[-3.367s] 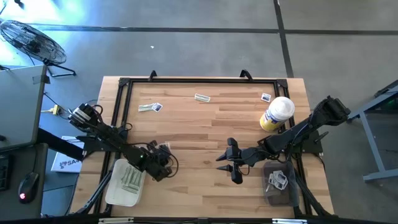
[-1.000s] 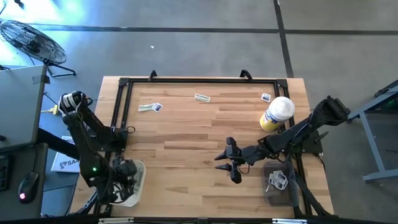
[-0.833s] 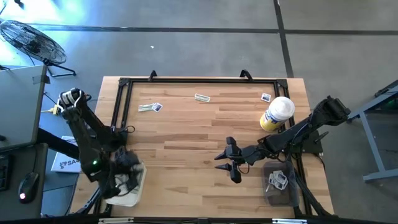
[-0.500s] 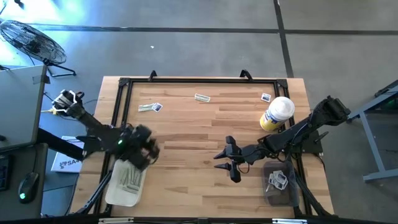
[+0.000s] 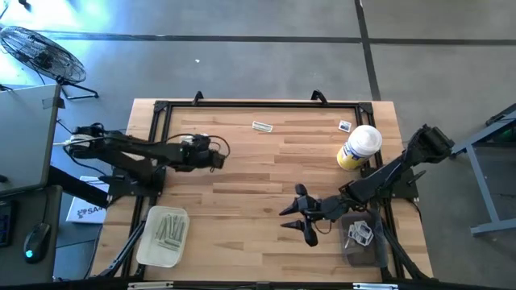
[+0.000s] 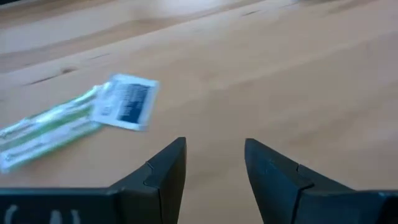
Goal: Pick & Place First Aid Supplies
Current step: Put the blue alcohol pad into the black bin
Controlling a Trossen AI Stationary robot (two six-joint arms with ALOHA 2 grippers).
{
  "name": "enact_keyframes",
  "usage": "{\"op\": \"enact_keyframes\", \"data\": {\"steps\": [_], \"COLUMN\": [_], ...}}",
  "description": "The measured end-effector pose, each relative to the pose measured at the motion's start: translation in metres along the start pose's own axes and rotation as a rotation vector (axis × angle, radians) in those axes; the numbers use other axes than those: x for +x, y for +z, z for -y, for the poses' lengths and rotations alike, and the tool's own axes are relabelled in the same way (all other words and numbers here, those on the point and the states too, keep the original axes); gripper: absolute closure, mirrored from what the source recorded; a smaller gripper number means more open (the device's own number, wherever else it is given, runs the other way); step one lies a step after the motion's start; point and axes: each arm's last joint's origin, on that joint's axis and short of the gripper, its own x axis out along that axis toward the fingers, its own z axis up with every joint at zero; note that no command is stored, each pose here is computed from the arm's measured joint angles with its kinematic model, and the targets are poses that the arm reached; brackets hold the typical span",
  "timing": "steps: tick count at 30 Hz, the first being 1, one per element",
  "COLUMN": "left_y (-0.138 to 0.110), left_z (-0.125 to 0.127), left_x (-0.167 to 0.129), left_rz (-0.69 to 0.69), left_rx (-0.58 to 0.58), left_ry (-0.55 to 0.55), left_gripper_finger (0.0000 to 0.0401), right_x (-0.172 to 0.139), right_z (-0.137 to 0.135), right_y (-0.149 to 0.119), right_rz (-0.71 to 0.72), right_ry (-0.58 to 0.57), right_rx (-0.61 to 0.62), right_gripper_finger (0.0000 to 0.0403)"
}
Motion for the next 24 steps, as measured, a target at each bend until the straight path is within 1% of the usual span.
{"op": "enact_keyframes", "data": {"steps": [4, 10, 15, 19, 21, 24], "left_y": [0.0, -0.003, 0.004, 0.006, 0.006, 0.0], "left_z": [-0.007, -0.014, -0.019, -0.025, -0.025, -0.027], "left_x": [0.025, 0.05, 0.067, 0.077, 0.08, 0.084], "left_rz": [-0.015, -0.011, 0.002, -0.031, -0.044, -0.041], "left_rx": [-0.013, -0.018, -0.085, -0.102, -0.109, -0.123], "left_ry": [0.087, 0.216, 0.245, 0.268, 0.267, 0.248], "left_gripper_finger": [0.0241, 0.0241, 0.0241, 0.0243, 0.0251, 0.0274], "right_x": [-0.002, -0.002, -0.002, -0.002, -0.002, -0.002], "right_z": [-0.006, -0.007, -0.006, -0.006, -0.006, -0.005], "right_y": [-0.002, -0.002, -0.001, -0.002, -0.002, -0.003], "right_rz": [0.011, 0.019, 0.019, 0.013, 0.011, 0.001], "right_ry": [0.003, -0.009, -0.011, -0.014, -0.015, -0.019], "right_rx": [0.009, 0.014, 0.024, 0.029, 0.03, 0.026], "right_gripper_finger": [0.0238, 0.0238, 0.0238, 0.0238, 0.0238, 0.0238]}}
